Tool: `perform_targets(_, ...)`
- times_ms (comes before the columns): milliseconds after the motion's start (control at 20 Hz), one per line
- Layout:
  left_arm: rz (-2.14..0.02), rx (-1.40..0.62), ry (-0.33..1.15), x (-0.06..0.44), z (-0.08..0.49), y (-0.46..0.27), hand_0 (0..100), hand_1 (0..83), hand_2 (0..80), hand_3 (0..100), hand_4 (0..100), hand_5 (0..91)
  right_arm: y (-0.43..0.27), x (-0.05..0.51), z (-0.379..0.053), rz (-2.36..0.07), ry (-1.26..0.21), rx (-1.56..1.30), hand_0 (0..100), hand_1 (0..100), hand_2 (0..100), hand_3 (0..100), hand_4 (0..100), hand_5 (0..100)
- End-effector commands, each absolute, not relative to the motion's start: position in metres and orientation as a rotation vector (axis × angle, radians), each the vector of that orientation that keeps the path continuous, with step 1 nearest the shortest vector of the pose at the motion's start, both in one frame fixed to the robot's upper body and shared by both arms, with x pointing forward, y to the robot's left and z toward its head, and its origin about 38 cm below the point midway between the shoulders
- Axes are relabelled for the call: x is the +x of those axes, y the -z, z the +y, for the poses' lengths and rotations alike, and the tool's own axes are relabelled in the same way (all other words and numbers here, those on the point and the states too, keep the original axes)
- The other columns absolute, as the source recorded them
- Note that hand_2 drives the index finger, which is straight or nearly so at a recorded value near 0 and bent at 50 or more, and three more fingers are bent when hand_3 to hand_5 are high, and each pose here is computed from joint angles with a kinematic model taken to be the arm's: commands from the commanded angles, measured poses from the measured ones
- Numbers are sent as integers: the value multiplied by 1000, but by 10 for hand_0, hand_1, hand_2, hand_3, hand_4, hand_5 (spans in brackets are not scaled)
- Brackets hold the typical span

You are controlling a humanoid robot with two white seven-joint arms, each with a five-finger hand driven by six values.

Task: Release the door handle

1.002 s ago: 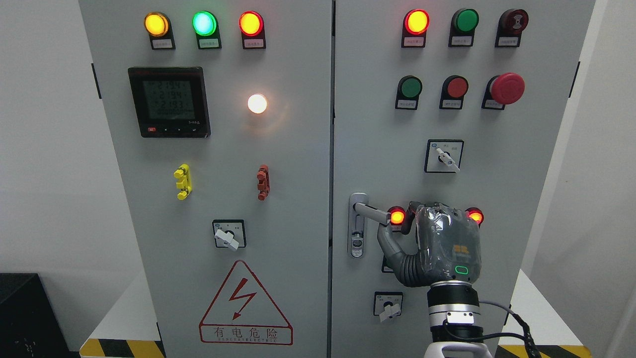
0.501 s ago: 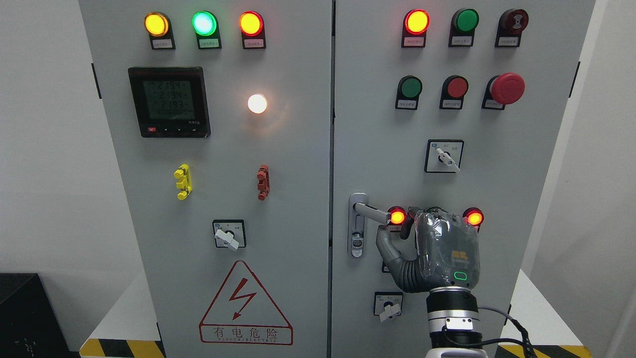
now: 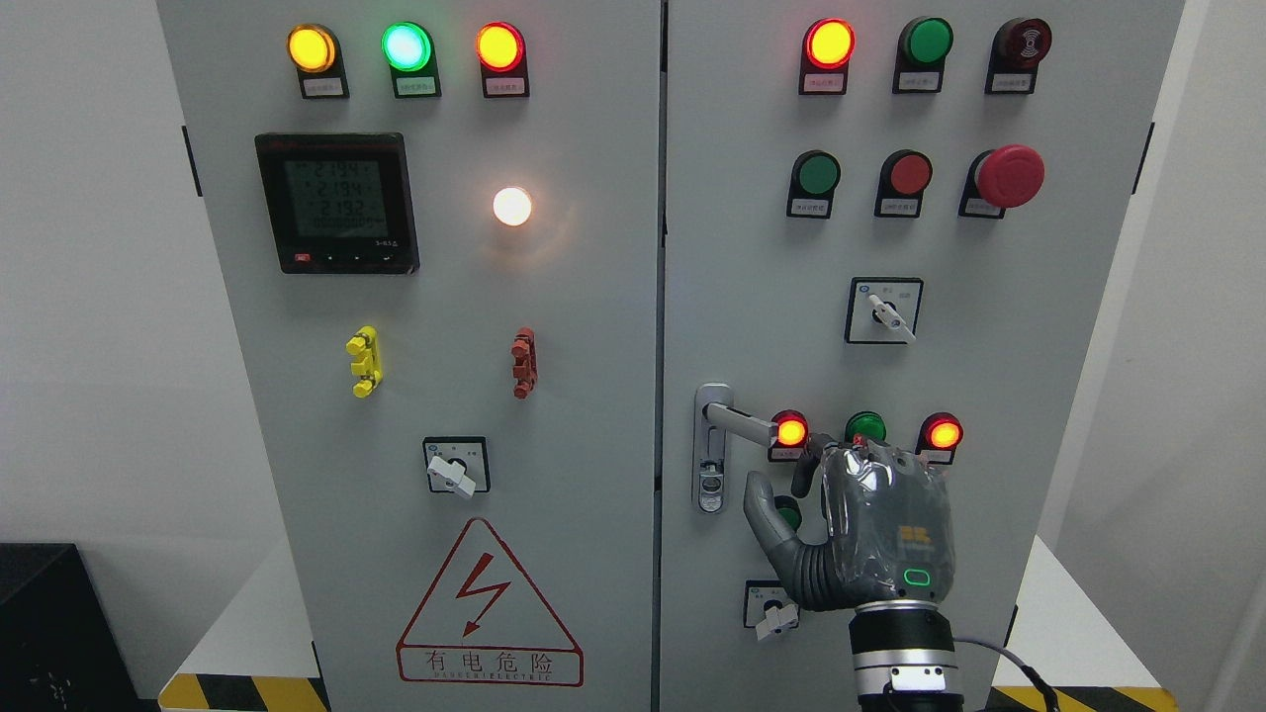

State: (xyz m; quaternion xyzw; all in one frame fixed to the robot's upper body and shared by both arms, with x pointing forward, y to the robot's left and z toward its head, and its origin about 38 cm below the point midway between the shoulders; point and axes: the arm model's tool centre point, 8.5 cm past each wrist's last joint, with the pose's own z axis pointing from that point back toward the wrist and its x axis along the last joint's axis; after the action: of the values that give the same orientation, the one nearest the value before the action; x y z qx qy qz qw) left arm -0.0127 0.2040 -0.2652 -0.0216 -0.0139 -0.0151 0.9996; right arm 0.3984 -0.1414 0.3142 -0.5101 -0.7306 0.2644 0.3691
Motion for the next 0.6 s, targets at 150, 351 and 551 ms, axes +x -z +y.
perform_targets(150,-29,-44,30,-13,204,265,0,0,45,106,5,0,-308,357,-166,-1931,-647,-1311,466,353,583,854,700,611)
perform_targets(351,-27,-44,30,-13,204,265,0,0,45,105,4,0,-296,347,-186,-1950,-618,-1311,461,315,443,654,528,370)
perform_targets(551,-27,-44,30,-13,204,265,0,0,45,105,4,0,-294,342,-212,-1993,-598,-1340,454,308,363,490,405,222)
